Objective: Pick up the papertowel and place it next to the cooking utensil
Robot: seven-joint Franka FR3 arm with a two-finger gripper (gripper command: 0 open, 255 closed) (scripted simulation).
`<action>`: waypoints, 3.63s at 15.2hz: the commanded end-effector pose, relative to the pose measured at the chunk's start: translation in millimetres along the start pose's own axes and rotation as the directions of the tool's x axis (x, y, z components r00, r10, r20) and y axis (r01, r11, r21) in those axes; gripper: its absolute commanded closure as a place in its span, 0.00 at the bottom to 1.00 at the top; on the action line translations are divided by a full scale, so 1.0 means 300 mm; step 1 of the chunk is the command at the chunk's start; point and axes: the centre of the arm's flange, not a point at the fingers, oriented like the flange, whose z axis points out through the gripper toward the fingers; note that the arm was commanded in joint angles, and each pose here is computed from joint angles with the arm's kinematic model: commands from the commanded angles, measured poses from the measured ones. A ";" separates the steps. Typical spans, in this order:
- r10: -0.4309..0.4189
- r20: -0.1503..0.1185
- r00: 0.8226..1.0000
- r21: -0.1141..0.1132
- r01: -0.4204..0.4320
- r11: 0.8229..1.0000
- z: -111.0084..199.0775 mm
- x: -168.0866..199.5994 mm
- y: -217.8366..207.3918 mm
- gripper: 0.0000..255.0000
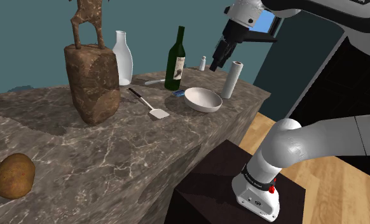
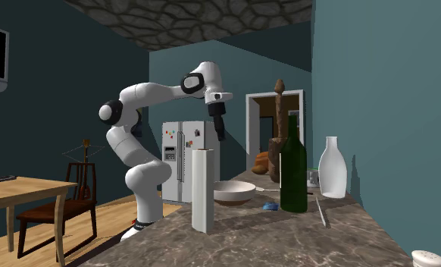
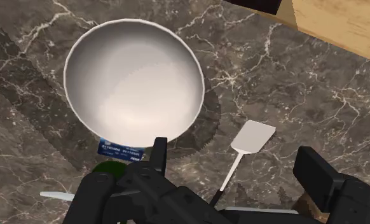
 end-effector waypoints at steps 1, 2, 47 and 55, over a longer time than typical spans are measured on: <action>0.000 0.000 1.000 0.000 0.000 1.000 0.000 0.000 0.000 0.00; 0.008 -0.002 1.000 -0.004 -0.008 1.000 -0.001 -0.003 0.042 0.00; 0.185 -0.048 0.982 -0.092 -0.188 0.978 0.064 -0.174 1.027 1.00; 0.185 -0.048 0.982 -0.092 -0.188 0.978 -0.006 -0.162 1.024 1.00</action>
